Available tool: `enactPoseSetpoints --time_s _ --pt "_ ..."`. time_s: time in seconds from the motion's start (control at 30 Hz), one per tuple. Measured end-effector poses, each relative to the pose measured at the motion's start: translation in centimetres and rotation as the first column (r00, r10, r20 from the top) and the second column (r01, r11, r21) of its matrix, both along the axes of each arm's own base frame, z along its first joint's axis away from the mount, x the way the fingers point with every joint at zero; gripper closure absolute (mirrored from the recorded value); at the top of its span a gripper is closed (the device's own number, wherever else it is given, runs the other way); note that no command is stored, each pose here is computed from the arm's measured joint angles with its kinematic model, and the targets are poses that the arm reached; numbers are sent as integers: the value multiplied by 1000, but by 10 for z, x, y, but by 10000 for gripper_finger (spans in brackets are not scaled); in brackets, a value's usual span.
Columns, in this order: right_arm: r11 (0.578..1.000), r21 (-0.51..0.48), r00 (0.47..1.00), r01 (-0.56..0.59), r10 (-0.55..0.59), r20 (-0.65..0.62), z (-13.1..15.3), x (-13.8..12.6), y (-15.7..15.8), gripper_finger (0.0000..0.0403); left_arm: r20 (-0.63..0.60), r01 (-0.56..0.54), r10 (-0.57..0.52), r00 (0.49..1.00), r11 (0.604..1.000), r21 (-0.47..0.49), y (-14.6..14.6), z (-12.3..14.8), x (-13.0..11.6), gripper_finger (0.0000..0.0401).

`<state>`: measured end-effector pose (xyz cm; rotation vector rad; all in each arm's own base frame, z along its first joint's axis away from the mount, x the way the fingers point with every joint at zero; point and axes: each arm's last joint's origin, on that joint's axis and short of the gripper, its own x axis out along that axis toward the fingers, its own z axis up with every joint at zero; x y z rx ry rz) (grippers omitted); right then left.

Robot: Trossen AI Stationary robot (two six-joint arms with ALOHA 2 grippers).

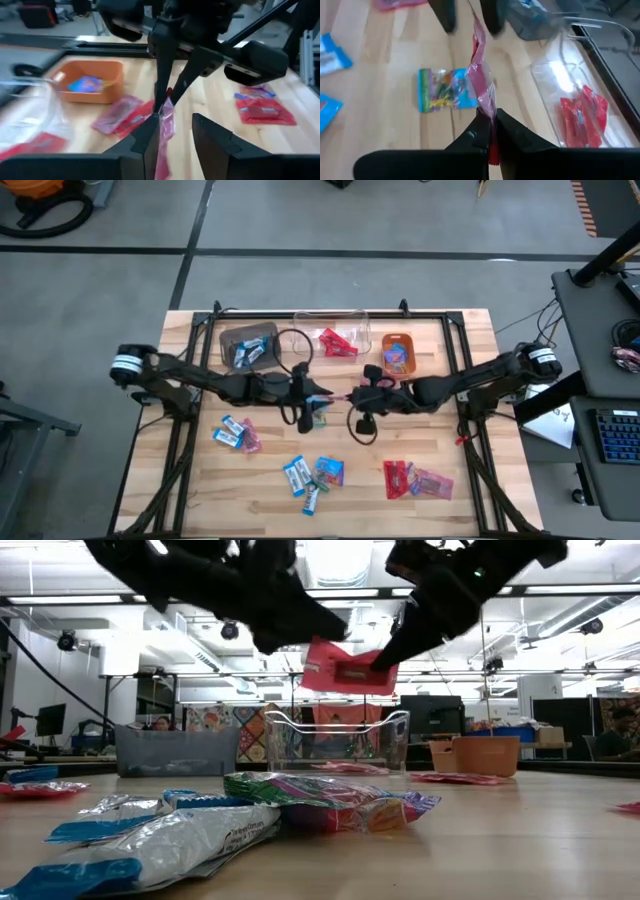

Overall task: Sort candy
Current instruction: Put the red chocolate into the transparent bin

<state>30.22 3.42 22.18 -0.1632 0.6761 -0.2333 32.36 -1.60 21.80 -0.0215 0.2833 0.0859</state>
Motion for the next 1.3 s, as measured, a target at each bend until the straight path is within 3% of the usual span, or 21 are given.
enactPoseSetpoints --time_s 0.13,0.3,0.47,0.7,0.93,1.3 --pt "997 17 997 72 -72 -16 16 5 -18 394 -33 -51 53 998 996 78 4 22 -21 296" --pt "990 102 995 102 -100 -21 38 11 -50 394 -74 -61 68 995 994 91 6 41 -50 299" --pt "972 207 994 111 -110 -18 56 11 -89 394 -145 -84 87 986 996 26 7 47 -77 299" --pt "938 308 986 161 -165 -12 62 6 -147 394 -197 -129 114 974 989 -67 7 36 -100 299" --pt "904 345 968 251 -236 -87 36 -1 -194 394 -193 -146 123 973 984 -106 7 28 -113 299" --pt "905 311 947 291 -225 -229 -16 10 -230 394 -172 -148 126 977 981 -122 7 30 -119 299"
